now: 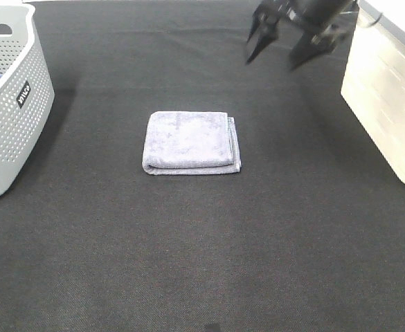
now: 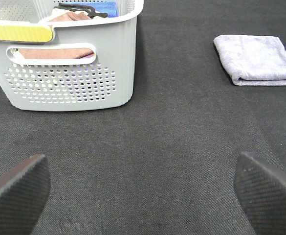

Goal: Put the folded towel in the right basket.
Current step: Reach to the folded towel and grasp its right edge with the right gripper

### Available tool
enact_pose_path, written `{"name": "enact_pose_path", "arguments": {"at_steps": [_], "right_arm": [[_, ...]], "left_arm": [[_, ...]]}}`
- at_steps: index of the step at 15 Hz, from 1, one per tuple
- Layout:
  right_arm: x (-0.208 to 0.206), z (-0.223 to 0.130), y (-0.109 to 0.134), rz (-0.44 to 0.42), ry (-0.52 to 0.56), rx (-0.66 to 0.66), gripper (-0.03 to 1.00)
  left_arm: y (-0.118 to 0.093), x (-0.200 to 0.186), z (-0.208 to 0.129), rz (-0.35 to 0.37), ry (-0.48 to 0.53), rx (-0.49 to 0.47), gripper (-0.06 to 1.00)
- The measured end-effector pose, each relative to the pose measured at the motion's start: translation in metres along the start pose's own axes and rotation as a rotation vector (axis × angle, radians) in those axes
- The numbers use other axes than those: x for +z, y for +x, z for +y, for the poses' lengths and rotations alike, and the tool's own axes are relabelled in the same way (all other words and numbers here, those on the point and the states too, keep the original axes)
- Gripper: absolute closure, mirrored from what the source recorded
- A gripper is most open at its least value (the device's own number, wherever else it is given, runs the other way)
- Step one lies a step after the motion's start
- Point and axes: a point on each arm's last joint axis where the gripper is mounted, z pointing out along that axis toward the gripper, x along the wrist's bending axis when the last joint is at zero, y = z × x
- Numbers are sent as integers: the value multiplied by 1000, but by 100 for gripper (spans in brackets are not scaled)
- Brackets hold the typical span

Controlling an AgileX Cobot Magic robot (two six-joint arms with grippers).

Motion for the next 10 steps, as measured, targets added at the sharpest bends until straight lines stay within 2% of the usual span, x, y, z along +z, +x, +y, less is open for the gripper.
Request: {"name": "enact_pose_path", "arguments": {"at_steps": [3, 10], "right_arm": [[50, 3, -12, 63, 126, 61, 21], [124, -2, -34, 106, 238, 108, 21]], "left_arm": [[0, 0, 0, 0, 0, 0, -2], [0, 0, 0, 0, 0, 0, -2]]}}
